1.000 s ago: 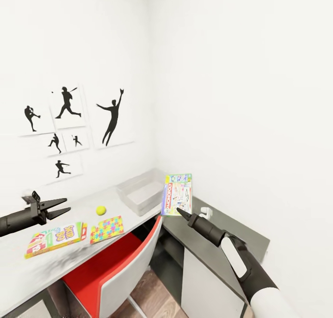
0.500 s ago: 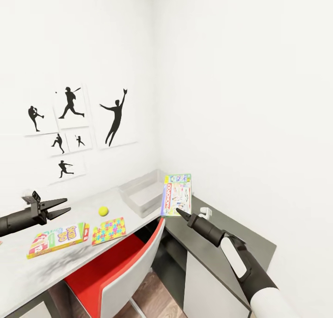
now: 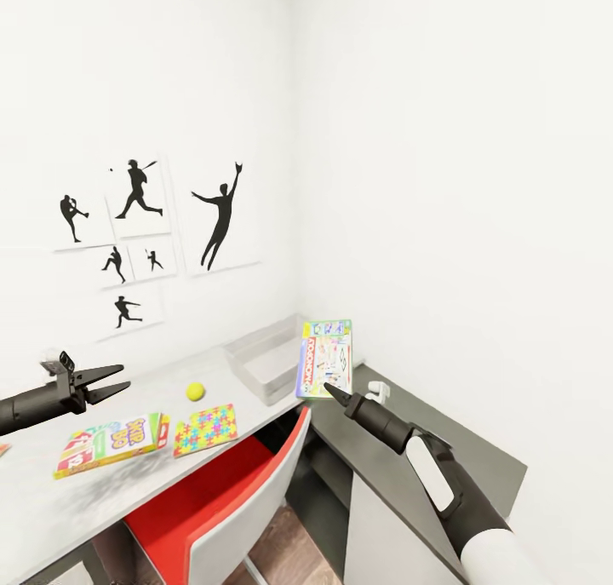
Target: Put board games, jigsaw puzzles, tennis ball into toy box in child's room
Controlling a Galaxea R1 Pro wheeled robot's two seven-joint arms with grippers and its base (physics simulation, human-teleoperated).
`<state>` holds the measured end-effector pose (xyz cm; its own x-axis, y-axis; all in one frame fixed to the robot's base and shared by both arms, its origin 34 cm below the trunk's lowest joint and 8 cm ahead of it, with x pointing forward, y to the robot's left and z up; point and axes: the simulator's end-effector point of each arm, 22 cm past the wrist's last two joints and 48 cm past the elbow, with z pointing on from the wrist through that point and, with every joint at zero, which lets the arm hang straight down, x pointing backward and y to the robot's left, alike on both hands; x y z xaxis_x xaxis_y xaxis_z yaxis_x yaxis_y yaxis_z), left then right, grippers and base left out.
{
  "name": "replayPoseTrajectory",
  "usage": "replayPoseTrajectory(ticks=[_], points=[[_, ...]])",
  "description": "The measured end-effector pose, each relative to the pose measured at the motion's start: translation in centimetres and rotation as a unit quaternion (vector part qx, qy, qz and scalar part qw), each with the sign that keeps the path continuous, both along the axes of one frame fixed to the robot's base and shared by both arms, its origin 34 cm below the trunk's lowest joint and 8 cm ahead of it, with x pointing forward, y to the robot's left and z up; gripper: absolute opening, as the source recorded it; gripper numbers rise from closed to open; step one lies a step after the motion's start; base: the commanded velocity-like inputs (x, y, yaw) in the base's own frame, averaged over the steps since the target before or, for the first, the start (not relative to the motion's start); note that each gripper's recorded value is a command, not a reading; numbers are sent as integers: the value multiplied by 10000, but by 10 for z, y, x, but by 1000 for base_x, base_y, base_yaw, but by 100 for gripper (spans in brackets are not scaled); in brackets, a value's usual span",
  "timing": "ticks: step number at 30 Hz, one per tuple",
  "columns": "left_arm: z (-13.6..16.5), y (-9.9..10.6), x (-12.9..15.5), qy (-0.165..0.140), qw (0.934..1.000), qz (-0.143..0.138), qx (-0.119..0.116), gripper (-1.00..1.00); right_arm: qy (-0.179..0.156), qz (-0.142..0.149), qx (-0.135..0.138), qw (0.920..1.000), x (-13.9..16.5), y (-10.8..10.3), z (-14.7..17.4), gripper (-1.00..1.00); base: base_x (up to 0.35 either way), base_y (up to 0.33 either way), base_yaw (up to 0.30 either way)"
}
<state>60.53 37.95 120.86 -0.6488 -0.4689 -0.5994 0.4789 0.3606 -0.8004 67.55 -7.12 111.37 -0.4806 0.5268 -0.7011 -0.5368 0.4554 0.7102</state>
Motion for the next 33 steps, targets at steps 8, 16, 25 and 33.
replayPoseTrajectory(ticks=[8,16,25,33], points=[[0,-1,0,0,10000,-3,-5,100,-1,0,0,10000,0,0,0,-100,3,0,19],[0,-1,0,0,10000,-5,-4,100,-2,0,0,10000,0,0,0,-100,83,0,0],[0,0,0,2,10000,-2,-2,100,0,0,0,10000,0,0,0,-100,54,0,118],[0,-1,0,5,10000,-4,2,100,-1,0,-1,10000,0,0,0,-100,82,0,134]])
